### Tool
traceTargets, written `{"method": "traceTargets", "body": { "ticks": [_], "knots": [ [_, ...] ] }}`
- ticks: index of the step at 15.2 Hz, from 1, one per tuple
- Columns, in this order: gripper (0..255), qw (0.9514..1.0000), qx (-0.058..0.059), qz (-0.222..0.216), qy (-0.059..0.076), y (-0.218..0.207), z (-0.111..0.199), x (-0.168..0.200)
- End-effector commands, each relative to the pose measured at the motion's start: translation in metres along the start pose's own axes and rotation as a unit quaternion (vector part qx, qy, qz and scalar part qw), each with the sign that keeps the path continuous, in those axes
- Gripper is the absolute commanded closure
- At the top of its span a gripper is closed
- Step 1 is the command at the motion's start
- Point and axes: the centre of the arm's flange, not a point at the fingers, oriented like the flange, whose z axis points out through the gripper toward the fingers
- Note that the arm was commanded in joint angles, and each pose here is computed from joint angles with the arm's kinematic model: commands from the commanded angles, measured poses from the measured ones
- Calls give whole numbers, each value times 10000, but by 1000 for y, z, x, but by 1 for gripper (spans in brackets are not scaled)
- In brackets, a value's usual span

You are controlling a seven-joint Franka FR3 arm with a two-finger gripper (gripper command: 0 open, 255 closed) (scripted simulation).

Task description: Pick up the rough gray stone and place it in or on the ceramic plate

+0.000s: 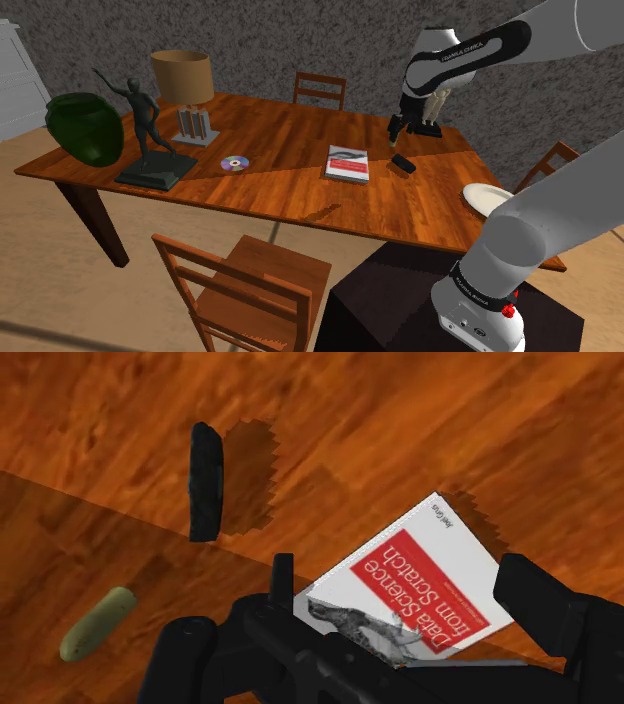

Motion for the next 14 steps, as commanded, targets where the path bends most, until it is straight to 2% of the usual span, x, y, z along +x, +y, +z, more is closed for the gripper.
{"method": "traceTargets", "body": {
  "ticks": [1, 14],
  "knots": [
    [0, 10000, -16, 44, -65, 14, 21, 5],
    [0, 9982, -99, 338, -492, 117, 157, 32]
  ]
}}
